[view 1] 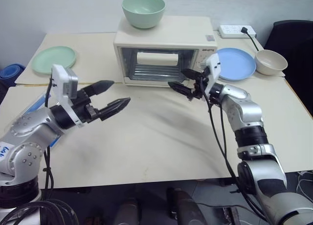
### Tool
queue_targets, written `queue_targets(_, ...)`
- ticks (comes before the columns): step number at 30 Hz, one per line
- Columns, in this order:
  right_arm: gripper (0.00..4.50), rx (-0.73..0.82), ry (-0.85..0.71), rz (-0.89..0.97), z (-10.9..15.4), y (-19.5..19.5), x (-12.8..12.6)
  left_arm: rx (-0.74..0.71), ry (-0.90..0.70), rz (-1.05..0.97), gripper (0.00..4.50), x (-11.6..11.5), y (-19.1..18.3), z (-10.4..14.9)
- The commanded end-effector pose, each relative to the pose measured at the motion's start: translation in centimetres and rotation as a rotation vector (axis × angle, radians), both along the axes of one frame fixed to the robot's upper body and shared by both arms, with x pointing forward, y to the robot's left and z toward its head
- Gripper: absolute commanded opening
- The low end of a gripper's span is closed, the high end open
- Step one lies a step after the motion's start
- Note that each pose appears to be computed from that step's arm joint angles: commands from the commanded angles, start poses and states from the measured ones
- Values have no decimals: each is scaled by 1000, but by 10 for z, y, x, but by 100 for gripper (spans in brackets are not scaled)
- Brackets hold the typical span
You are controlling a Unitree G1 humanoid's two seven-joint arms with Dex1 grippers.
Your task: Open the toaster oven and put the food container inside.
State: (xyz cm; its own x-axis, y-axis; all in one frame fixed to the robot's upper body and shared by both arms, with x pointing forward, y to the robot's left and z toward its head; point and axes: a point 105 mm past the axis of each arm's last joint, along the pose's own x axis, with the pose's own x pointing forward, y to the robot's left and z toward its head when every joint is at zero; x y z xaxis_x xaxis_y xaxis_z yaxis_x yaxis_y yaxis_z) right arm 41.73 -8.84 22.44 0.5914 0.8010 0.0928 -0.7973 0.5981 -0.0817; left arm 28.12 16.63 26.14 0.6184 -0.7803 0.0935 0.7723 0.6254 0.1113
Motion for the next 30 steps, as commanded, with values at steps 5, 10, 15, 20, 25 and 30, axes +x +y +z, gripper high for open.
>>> queue_targets(5,445,85,-97,45,36,11,0,23,-39,22,450,0,4,6)
queue_targets(10,445,110,-134,106,48,18,-11,28,-42,22,450,2,1,4)
queue_targets(15,445,120,-148,254,49,26,-39,23,-43,88,450,18,7,7)
queue_targets(20,448,71,-96,333,23,28,-60,-16,-78,158,430,44,8,29)
queue_targets(25,450,49,-55,322,4,30,-64,51,-123,214,300,75,2,40)
queue_targets(30,450,54,-38,301,-5,29,-64,188,-119,196,143,102,-9,26)
